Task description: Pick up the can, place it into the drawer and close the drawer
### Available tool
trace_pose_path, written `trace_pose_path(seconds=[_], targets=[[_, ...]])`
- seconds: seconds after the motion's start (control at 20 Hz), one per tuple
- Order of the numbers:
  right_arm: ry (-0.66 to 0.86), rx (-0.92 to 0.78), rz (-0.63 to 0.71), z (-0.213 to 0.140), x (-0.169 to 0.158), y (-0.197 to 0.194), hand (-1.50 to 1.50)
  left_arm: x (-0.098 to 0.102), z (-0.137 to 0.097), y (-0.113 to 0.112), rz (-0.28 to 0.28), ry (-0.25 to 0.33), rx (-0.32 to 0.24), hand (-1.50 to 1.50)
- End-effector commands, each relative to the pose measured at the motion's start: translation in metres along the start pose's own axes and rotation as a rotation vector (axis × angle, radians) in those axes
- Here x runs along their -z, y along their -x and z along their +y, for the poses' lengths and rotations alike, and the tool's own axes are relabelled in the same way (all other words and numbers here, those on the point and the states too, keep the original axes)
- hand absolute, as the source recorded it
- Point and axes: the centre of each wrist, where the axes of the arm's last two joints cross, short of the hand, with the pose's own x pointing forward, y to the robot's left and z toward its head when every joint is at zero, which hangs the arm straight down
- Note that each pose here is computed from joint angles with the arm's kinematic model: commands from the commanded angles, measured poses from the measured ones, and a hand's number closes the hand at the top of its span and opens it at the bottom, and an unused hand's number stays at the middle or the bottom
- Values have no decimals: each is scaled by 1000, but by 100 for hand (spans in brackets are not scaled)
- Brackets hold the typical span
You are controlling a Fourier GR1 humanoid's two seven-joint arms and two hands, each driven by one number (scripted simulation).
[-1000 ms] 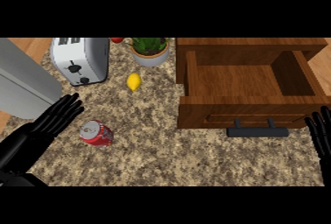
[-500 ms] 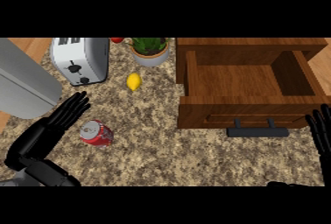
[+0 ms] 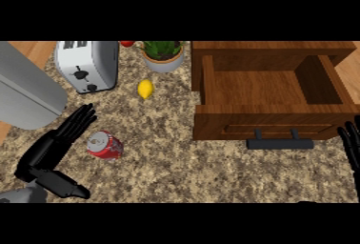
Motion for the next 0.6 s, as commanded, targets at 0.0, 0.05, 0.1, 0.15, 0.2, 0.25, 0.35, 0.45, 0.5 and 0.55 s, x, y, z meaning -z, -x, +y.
trace_pose_path(seconds=[0.0, 0.05, 0.1, 0.15, 0.2, 0.25, 0.35, 0.45, 0.5, 0.55], targets=[[12, 10, -2, 3, -10, 8, -150, 8, -3, 23, 29, -1, 5, -150], [-10, 10, 5, 3, 10, 3, -150, 0, 20, 26, 16, -6, 15, -150], [-11, 4, -16, 21, 9, 6, -150, 16, 8, 13, 18, -16, 14, -150], [-2, 11, -1, 6, -1, -8, -150, -11, 31, 12, 16, -30, 24, -150], [0, -5, -8, 4, -12, -7, -150, -8, 17, 25, 15, -5, 16, -150], [-9, 16, -13, 14, 4, 4, -150, 1, 25, 46, 19, -7, -9, -150], [1, -1, -11, 1, -8, 14, -150, -1, 21, 45, 39, 6, 7, -150], [-19, 14, 2, 6, 5, -12, -150, 10, 34, 55, 26, -3, 25, -150], [-9, 4, -11, 4, -8, -5, -150, -13, 33, 64, 35, -2, 27, -150], [-11, 2, -4, 7, 9, -7, -150, -16, 39, 59, 34, -8, 0, -150]])
